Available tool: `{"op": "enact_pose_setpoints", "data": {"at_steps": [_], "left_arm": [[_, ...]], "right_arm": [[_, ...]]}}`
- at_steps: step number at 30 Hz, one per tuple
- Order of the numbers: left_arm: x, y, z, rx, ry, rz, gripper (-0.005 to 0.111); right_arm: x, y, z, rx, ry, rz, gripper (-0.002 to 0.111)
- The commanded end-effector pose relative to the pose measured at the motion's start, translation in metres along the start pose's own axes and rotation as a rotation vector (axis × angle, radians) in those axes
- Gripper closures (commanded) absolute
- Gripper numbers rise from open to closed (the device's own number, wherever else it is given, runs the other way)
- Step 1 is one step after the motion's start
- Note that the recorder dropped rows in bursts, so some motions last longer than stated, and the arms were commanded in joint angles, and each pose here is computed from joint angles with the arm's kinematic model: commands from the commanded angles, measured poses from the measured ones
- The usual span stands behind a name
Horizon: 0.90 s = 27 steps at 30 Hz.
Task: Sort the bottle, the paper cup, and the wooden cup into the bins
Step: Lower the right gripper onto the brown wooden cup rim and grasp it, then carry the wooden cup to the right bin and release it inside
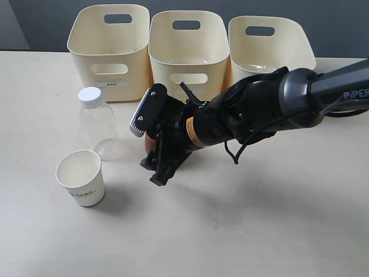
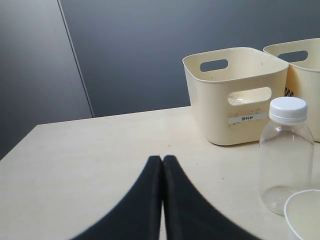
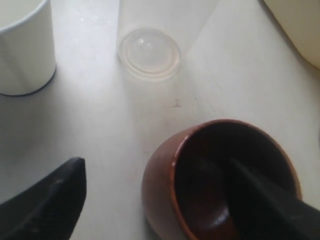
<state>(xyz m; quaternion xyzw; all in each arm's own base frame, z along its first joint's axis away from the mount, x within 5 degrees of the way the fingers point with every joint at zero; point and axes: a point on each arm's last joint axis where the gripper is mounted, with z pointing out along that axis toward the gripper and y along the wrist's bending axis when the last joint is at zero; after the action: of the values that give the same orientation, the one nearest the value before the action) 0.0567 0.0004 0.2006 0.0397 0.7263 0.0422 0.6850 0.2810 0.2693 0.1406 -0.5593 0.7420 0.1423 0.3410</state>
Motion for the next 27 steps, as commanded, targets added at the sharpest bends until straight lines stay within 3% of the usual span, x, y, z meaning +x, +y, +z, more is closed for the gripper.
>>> {"op": "enact_pose_setpoints", "data": {"at_steps": [1,4,6,7,10,20,27], "left_arm": [[0.0,0.0,0.0,-0.002,-0.01,-0.001,0.107],[0.0,0.0,0.0,-0.002,-0.01,-0.001,0.107],[0.0,0.0,0.0,-0.002,-0.01,-0.001,0.107],[0.0,0.0,0.0,-0.002,-0.01,-0.001,0.107],[0.0,0.0,0.0,-0.002,-0.01,-0.001,0.107],[0.0,0.0,0.0,-0.002,-0.01,-0.001,0.107],[0.0,0.0,0.0,-0.002,-0.01,-0.001,0.107]], "right_arm": [[0.008,-0.003,0.009,0.023,0.036,0.009,0.035],[0.012,-0.004,0.012,0.036,0.052,0.011,0.036],[0.013,-0.005,0.013,0.046,0.059,0.001,0.046],[0.013,-0.005,0.013,0.046,0.059,-0.004,0.055],[0.013,-0.005,0.013,0.046,0.059,-0.028,0.106],[0.013,-0.009,0.011,0.091,0.073,-0.067,0.109],[-0.004,-0.02,-0.013,0.2,0.03,-0.059,0.109]]}}
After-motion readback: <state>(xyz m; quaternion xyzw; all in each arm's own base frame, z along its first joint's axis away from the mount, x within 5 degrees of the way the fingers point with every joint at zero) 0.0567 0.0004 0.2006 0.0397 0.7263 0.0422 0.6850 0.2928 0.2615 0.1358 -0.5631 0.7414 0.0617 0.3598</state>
